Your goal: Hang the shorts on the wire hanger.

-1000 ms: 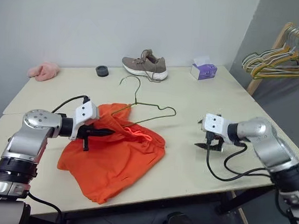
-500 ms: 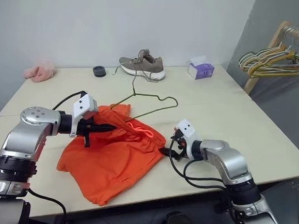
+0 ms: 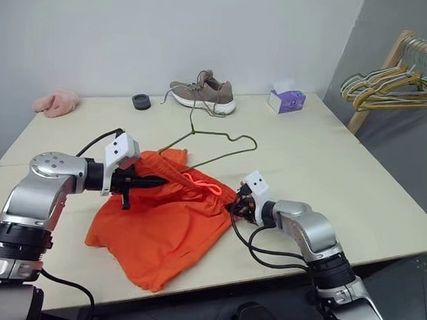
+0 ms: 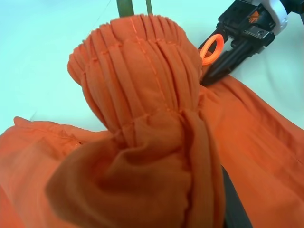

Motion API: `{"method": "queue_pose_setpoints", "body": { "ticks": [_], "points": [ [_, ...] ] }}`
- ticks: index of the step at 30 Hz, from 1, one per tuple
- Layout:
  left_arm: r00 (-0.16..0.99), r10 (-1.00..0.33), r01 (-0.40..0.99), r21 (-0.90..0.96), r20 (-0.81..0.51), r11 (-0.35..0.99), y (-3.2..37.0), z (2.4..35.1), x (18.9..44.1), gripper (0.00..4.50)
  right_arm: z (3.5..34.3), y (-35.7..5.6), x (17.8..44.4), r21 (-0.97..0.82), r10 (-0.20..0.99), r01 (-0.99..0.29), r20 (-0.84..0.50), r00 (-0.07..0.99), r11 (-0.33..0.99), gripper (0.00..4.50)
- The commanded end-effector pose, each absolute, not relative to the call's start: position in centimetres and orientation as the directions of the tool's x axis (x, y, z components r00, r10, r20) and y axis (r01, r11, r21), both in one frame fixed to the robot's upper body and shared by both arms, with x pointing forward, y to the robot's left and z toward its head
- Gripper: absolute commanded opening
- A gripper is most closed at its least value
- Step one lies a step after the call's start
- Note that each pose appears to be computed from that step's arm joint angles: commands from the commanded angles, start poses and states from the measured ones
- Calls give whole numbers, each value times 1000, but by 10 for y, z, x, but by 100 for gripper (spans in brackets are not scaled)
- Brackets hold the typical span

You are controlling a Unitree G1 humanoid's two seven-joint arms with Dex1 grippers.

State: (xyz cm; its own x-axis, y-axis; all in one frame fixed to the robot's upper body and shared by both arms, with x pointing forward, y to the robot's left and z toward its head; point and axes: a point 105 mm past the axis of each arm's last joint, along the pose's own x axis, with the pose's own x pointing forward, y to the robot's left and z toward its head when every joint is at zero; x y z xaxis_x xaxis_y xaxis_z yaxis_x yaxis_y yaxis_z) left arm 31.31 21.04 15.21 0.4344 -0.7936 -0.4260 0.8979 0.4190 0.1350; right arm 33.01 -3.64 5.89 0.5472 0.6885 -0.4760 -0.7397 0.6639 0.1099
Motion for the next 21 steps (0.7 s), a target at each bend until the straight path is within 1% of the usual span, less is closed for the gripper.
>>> {"method": "queue_pose_setpoints", "body": {
  "ticks": [1,2,7,11,16,21],
  "points": [
    [461,-812,888,177,-359,425,208,172,313,0,85,-39,344,80,690,-726,-395,606,683,36],
    [463,-814,886,172,-351,430,208,172,312,0,88,-43,347,82,683,-715,-387,619,694,3],
    [440,-838,897,111,-322,428,205,175,301,0,98,-67,362,78,640,-664,-368,674,744,1],
    [375,-865,923,42,-334,384,207,181,283,0,103,-90,369,66,608,-635,-378,698,770,1],
    [325,-847,939,35,-420,342,217,180,269,0,108,-112,374,37,578,-614,-387,718,788,1],
    [331,-801,938,79,-499,338,228,172,269,0,115,-116,372,18,582,-623,-380,719,782,1]
  ]
}}
